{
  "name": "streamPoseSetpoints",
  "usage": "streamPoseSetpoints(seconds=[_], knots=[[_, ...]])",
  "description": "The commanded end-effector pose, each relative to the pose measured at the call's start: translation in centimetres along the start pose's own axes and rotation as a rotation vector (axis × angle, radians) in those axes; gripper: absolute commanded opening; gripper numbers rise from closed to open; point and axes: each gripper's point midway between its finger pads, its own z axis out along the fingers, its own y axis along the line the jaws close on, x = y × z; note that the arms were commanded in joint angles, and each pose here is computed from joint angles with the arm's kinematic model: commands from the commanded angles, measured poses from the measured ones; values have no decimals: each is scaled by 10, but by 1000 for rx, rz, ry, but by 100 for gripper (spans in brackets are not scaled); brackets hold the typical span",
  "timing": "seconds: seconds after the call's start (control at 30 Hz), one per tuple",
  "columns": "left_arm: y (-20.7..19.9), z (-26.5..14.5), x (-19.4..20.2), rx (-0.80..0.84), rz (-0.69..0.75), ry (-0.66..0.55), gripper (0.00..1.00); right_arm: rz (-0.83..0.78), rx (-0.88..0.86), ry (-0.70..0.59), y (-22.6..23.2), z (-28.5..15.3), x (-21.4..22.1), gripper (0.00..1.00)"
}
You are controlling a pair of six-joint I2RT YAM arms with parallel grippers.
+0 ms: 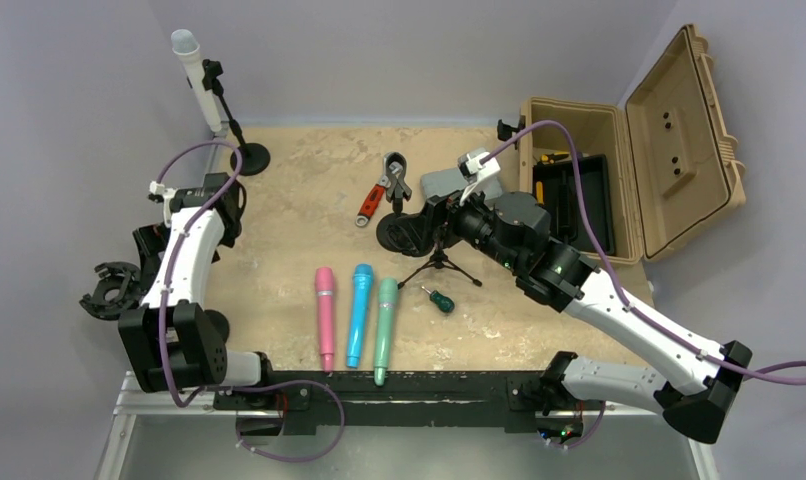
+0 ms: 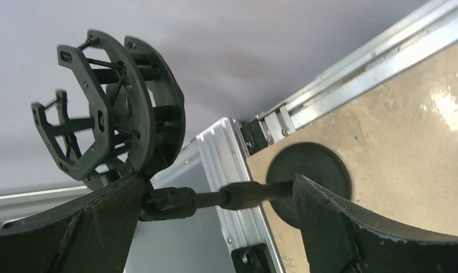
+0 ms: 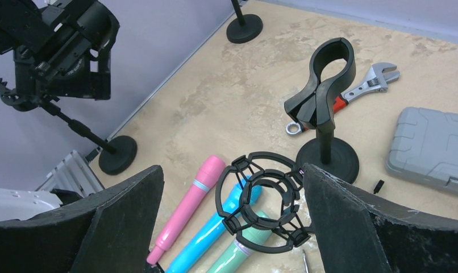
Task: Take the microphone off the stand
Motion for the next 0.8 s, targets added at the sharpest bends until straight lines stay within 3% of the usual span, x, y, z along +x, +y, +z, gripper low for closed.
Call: streamPoseSetpoints(seconds=[0.0,0.33,0.57,0.67,0.77], knots=[[-74,-4,34,256,-109,214,97,6,-28,-47,6,-7,-12,91],[-94,-3,54,295,-62,287,97,10,-30,-59,6,-9,-14,91],[-54,-26,5,264,-111,119,100,15,-29,-52,5,-8,-9,90],[-45,-63,-31,386,-138,-7,100,11,-30,-49,5,-6,-9,91],[-58,-117,-64,680,-151,-121,100,6,-24,-49,5,-5,-12,91]])
